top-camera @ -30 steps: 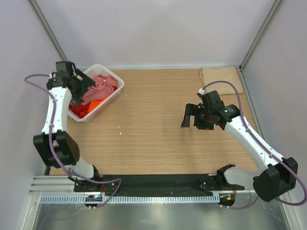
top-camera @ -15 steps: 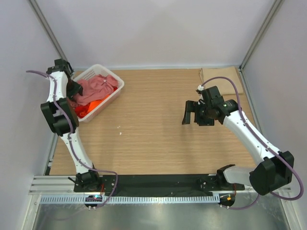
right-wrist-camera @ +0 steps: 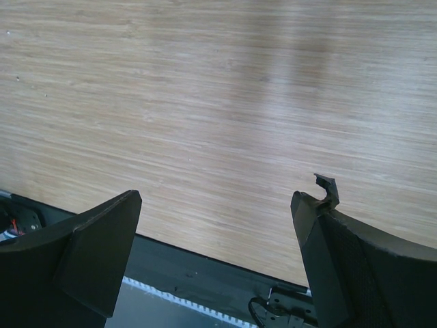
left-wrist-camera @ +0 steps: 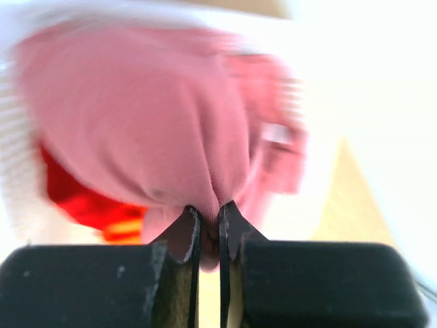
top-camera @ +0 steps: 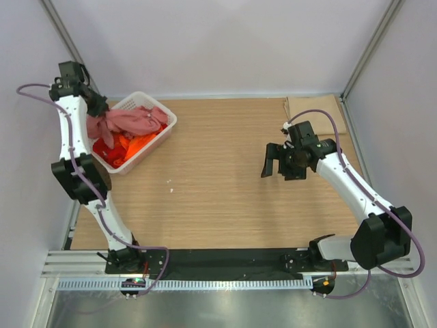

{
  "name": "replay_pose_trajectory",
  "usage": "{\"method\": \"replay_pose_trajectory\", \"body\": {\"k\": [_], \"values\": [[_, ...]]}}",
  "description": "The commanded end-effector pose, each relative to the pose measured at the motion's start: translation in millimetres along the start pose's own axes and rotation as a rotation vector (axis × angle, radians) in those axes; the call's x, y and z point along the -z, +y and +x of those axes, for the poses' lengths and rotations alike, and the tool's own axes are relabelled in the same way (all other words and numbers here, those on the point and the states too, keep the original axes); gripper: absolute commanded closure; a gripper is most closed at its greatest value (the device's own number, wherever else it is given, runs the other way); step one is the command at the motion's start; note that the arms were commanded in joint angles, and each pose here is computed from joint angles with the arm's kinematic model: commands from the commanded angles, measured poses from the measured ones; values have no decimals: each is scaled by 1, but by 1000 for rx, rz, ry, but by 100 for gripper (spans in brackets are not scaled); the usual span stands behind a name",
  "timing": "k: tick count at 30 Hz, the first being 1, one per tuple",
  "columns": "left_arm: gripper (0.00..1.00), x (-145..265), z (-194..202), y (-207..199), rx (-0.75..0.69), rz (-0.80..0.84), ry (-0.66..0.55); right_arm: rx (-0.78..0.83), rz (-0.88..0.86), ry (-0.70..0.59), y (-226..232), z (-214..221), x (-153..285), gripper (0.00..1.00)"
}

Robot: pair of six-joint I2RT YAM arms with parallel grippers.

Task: Fold and stack the t-shirts
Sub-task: Grab the tshirt from the pile, then move the tshirt to the center of the board

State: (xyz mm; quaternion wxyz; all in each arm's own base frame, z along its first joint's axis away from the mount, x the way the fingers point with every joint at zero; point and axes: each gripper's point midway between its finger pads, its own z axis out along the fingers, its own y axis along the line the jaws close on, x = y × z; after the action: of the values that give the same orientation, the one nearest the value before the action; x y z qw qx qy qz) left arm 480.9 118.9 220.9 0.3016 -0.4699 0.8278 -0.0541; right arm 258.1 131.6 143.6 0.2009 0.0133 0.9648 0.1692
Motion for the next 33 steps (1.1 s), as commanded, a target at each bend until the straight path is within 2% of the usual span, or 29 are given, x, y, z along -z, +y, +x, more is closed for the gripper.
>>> {"method": "replay_pose_trajectory", "body": {"k": [1, 5, 7, 8, 10, 14, 15, 16, 17, 18, 19, 24, 25, 28, 31, 33], "values": [[100, 139, -28, -93, -43, 493, -180, 38, -87, -20, 17, -10, 7, 0], [100, 215, 8, -123, -113, 689, -168, 29, -122, -17, 23, -5, 9, 0], [100, 251, 47, -141, -179, 781, -140, 24, -136, -33, 25, -7, 11, 1], [100, 272, 67, -136, -203, 814, -132, 18, -138, -31, 25, -6, 11, 0], [100, 297, 126, -142, -281, 877, -50, 14, -149, -37, 28, -6, 12, 0], [99, 306, 209, -105, -330, 881, 88, 11, -156, -51, 30, -8, 14, 0], [90, 285, 227, -78, -342, 810, 111, 8, -157, -47, 30, -9, 13, 0], [75, 274, 237, -62, -343, 762, 135, 3, -159, -43, 30, -9, 12, 0], [44, 259, 247, -44, -329, 698, 164, 2, -161, -41, 31, -9, 12, 0], [35, 256, 250, -21, -332, 658, 163, 2, -164, -28, 32, -7, 10, 0], [1, 231, 266, 0, -352, 585, 199, 2, -168, -18, 34, -4, 9, 0], [0, 198, 288, 47, -412, 461, 242, 16, -187, 71, 38, 22, -2, 0], [0, 194, 293, 48, -420, 457, 265, 19, -195, 97, 40, 27, -6, 0], [11, 185, 309, 42, -440, 501, 324, 50, -216, 151, 52, 42, -19, 0], [12, 166, 329, 39, -445, 506, 400, 71, -226, 199, 68, 50, -37, 3], [12, 143, 344, 44, -457, 439, 468, 85, -237, 200, 80, 47, -46, 5]]}}
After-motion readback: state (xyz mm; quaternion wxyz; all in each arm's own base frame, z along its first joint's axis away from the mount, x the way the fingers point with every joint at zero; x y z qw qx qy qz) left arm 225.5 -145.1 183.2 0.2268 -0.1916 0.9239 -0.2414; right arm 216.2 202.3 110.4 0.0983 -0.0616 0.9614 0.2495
